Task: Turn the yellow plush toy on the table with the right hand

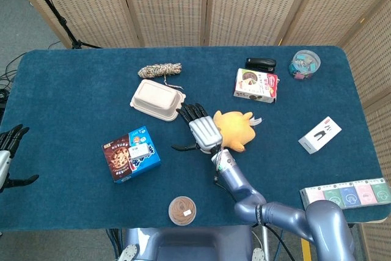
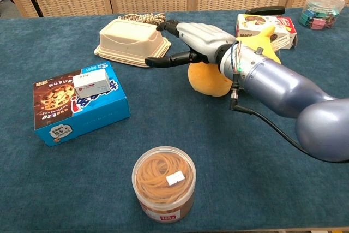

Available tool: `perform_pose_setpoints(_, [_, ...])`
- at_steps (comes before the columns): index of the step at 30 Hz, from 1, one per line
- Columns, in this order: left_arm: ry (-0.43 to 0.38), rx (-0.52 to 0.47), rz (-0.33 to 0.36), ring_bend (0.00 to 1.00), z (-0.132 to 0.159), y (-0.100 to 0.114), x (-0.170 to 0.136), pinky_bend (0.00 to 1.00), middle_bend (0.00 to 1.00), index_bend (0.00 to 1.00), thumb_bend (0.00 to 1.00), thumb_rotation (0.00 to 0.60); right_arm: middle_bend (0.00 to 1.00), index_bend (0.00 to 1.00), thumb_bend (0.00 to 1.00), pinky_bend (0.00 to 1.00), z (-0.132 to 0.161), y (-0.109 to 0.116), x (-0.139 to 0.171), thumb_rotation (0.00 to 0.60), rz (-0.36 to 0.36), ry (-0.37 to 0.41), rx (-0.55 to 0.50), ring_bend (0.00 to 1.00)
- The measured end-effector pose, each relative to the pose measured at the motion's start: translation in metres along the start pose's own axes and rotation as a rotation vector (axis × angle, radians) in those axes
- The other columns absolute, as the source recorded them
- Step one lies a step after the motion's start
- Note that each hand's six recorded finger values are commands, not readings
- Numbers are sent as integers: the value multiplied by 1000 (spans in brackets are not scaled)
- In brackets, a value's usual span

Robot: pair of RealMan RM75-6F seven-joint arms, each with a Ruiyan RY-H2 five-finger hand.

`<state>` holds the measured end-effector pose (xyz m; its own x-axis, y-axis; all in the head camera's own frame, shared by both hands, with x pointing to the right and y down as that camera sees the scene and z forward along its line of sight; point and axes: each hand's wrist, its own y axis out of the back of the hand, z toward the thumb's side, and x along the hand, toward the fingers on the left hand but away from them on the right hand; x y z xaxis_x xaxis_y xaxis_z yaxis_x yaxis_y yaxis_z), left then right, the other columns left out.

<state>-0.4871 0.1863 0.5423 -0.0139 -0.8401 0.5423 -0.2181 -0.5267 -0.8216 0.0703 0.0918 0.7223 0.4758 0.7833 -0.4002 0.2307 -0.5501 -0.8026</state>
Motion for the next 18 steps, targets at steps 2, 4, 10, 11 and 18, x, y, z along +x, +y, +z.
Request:
perform_pose_setpoints(2, [0, 0, -1, 0, 0, 0, 0, 0, 0, 0, 0, 600, 0, 0, 0, 0, -8, -1, 0, 103, 9, -22, -25, 0])
perform_pose_setpoints(4, [1, 3, -1, 0, 1, -1, 0, 0, 0, 0, 0, 600, 0, 0, 0, 0, -17, -3, 0, 103, 23, -47, -69, 0])
perform_pose_setpoints(10, [1, 11, -4, 0, 2, -2, 1, 0, 0, 0, 0, 600, 0, 0, 0, 0, -46, 0, 1, 101, 52, -122, -181, 0])
perform_pose_setpoints(11, [1, 12, -5, 0, 2, -3, 1, 0, 0, 0, 0, 600, 0, 0, 0, 0, -51, 1, 1, 101, 48, -131, -187, 0])
perform_pose_setpoints(18, [6, 12, -6, 0, 3, -3, 2, 0, 0, 0, 0, 600, 0, 0, 0, 0, -84, 15, 5, 96, 15, -181, -199, 0])
